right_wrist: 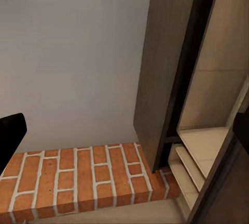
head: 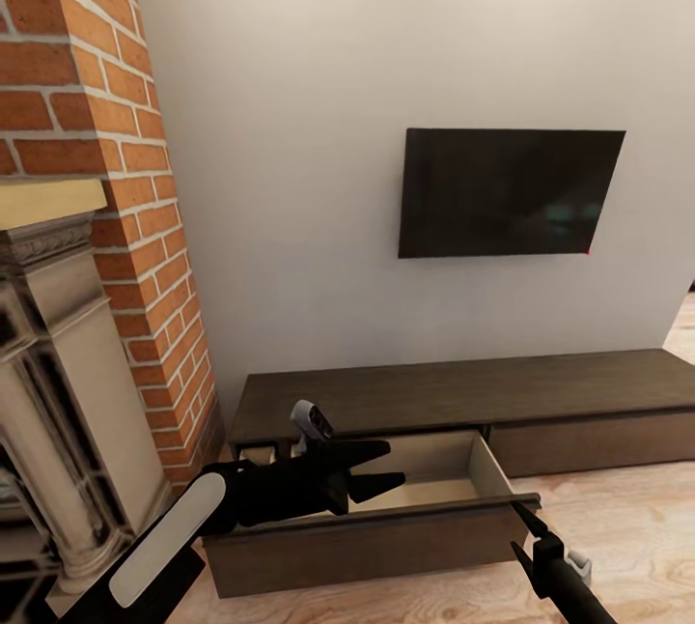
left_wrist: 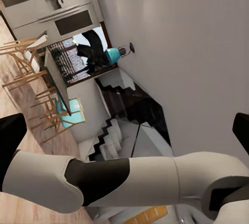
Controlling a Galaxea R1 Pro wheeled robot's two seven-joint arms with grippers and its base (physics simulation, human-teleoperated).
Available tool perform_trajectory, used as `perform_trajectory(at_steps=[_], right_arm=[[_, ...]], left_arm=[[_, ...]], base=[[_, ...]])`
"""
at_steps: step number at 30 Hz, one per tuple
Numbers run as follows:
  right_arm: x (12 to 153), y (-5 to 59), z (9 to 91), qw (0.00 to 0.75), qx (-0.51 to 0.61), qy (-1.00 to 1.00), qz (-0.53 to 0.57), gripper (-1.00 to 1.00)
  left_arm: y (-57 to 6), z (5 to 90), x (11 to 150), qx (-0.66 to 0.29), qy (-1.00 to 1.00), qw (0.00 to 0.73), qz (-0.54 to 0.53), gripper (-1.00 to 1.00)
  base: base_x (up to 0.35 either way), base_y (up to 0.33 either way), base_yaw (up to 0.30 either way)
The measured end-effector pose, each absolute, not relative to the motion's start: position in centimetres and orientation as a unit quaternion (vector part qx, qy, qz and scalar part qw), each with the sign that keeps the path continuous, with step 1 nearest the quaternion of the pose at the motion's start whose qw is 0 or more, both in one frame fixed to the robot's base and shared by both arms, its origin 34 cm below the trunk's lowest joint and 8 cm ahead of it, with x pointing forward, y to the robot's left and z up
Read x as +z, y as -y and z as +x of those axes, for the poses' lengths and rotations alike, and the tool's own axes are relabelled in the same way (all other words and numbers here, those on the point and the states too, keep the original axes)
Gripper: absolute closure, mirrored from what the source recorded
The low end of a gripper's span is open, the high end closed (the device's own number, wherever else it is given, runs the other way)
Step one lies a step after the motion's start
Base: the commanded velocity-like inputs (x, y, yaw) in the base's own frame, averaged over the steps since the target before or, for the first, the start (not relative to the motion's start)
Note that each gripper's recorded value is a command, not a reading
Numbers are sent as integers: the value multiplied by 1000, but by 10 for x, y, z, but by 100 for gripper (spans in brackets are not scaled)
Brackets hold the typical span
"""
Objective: Place each of the two pumpkins and all three candles from the living room inside a cabinet in the living room (use any cabinet), then make sure every cabinet is closed, and position the cauldron so it is next to a table in the living room.
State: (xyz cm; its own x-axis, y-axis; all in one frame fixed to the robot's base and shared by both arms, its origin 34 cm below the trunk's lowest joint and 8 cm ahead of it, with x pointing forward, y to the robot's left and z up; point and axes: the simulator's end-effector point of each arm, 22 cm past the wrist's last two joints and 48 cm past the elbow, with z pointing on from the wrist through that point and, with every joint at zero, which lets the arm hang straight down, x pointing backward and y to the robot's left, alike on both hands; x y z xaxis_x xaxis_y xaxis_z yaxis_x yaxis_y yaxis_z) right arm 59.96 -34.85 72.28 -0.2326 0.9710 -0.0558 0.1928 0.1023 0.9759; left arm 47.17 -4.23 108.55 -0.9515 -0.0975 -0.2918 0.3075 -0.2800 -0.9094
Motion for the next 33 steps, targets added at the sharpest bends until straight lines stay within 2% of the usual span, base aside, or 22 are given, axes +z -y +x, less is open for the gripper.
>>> perform_trajectory(at_steps=[6,12,20,25,33], right_arm=[[721,358,595,450,415,-670,420,-100],[704,370,576,461,355,-706,403,-100],[658,392,531,407,265,-753,444,-100],[629,397,493,355,211,-793,449,-100],[619,421,471,344,136,-805,465,-100]], left_arm=[[45,470,1093,-793,-589,126,91,-100],[45,476,1096,-785,-600,129,85,-100],[39,493,1055,-732,-668,127,51,-100],[9,510,977,-644,-755,120,5,-100],[-14,526,913,-553,-821,139,-11,-100]], base=[[0,0,0],[0,0,0],[0,0,0],[0,0,0],[0,0,0]])
